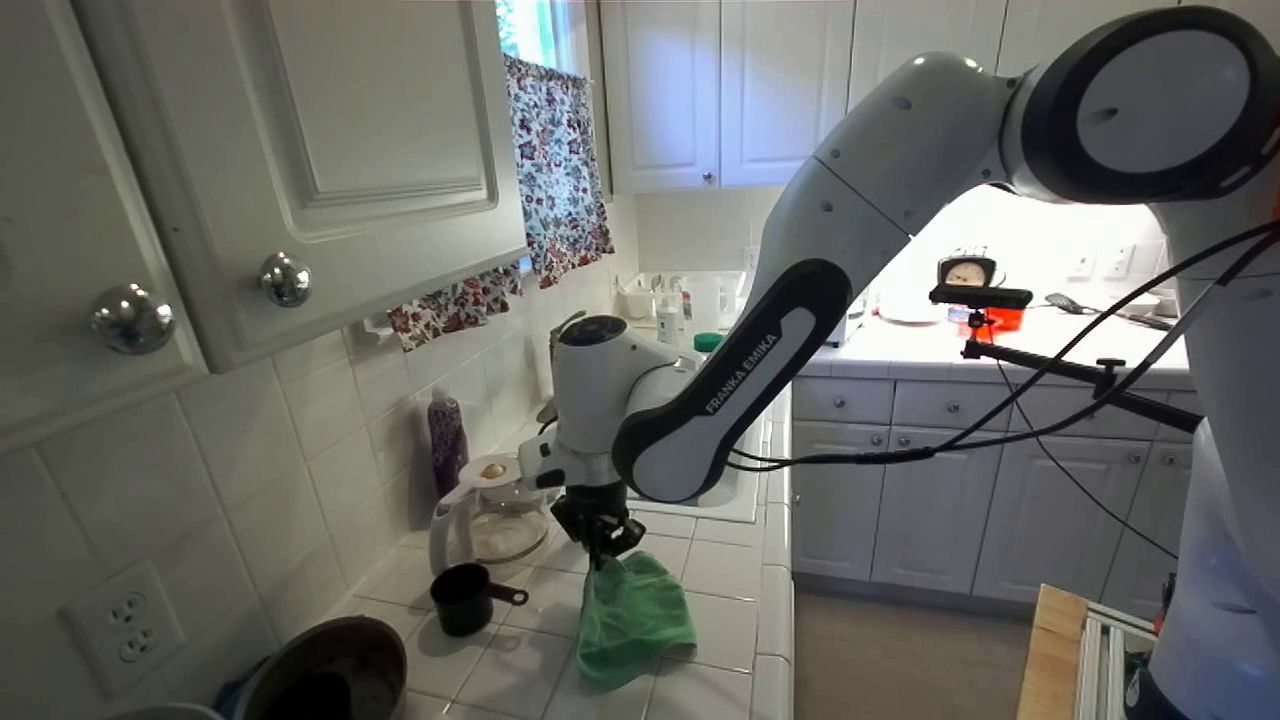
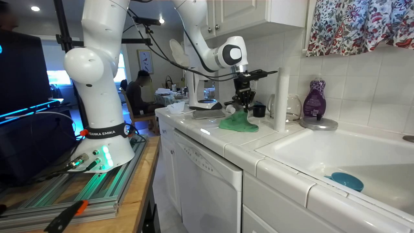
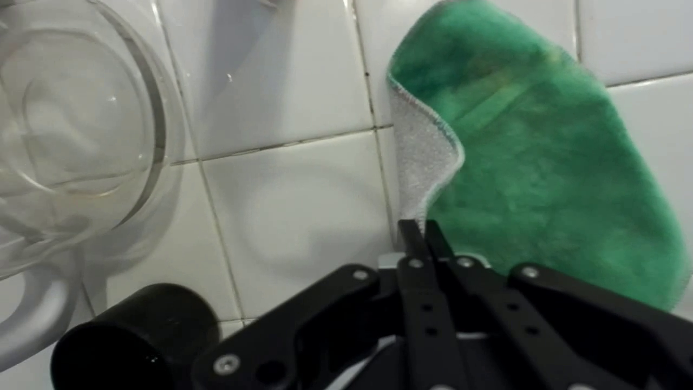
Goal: Turn the rag around, then unfold it
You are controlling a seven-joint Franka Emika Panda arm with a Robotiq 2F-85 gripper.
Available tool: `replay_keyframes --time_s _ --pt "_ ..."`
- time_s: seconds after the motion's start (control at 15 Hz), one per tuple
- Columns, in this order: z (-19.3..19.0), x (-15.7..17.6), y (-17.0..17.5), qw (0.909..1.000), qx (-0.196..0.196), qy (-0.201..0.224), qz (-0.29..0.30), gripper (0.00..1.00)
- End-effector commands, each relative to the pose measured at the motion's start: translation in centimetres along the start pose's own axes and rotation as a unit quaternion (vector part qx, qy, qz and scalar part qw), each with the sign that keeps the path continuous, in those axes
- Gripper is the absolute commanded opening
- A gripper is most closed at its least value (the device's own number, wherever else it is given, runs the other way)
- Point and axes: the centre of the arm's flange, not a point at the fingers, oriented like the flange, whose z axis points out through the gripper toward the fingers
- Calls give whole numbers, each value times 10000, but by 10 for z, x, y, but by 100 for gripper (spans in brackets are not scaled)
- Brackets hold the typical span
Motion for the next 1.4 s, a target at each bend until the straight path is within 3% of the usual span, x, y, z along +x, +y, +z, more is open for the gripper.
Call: replay_keyframes --time_s 0.0,0.2,0.27,0.8,1.33 --pt "3 10 23 9988 -238 -325 -262 1" --pt "7 13 33 9991 -257 -226 -246 1" --pt "-2 9 18 9993 -201 -181 -253 1" --pt "1 9 19 9994 -191 -174 -248 1" --pt "23 32 49 9955 -271 -311 -850 1"
